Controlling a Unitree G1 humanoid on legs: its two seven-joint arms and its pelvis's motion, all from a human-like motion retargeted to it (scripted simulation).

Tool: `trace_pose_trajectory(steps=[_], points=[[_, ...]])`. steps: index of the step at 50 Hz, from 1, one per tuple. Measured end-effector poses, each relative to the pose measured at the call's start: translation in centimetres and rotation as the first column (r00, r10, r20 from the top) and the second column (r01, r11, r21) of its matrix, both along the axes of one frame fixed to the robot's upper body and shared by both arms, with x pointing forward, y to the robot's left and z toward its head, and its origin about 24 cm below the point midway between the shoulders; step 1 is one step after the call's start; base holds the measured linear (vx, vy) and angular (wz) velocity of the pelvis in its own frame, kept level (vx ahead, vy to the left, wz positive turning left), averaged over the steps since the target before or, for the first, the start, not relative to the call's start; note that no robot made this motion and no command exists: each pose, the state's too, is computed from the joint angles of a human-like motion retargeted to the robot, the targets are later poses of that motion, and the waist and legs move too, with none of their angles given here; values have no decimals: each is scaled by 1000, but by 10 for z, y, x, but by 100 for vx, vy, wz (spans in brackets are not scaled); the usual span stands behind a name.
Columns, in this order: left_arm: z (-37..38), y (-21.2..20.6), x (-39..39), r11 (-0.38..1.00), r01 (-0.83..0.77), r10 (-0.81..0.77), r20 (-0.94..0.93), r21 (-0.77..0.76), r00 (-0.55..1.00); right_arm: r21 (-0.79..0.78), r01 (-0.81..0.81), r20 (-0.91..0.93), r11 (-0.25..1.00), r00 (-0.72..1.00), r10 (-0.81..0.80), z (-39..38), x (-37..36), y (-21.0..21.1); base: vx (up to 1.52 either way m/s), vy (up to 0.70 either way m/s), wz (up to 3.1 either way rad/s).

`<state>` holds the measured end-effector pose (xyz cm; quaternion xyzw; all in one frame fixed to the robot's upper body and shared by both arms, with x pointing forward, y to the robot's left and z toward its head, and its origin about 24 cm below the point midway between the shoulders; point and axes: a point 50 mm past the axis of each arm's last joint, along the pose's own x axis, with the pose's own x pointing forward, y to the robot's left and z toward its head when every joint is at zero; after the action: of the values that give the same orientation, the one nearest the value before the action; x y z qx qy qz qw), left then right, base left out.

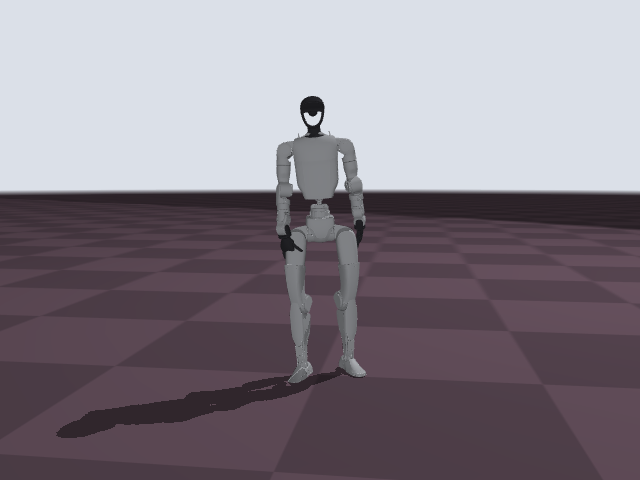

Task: In place motions

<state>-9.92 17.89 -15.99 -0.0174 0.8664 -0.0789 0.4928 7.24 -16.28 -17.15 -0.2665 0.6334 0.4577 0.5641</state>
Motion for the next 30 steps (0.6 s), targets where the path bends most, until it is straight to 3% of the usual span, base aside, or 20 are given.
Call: trace_pose_trajectory(steps=[5,11,15,17,23,27,30], points=[[5,5,-6,998,-56,54,-76,-20,996,-119,130,-63,984,988,-138,-2,-24,-20,1,1,42],[-4,-11,25,994,-66,68,26,-86,997,-326,244,-196,913,928,-318,3,-75,-48,1,1,37],[-10,-26,52,987,-6,23,107,-158,994,-417,267,-248,869,886,-391,9,-104,-59,1,1,-87],[-12,-28,62,982,94,-71,140,-165,988,-442,283,-251,851,872,-421,10,-115,-60,0,1,97],[-16,-22,89,912,373,-330,235,-170,914,-450,401,-200,798,826,-528,8,-126,-53,0,0,44],[-15,-21,94,876,424,-375,229,-231,898,-374,608,-178,700,694,-698,5,-114,-44,0,1,-13],[-13,-20,92,875,401,-357,198,-271,913,-311,768,-151,560,541,-827,4,-92,-49,0,1,-34]])
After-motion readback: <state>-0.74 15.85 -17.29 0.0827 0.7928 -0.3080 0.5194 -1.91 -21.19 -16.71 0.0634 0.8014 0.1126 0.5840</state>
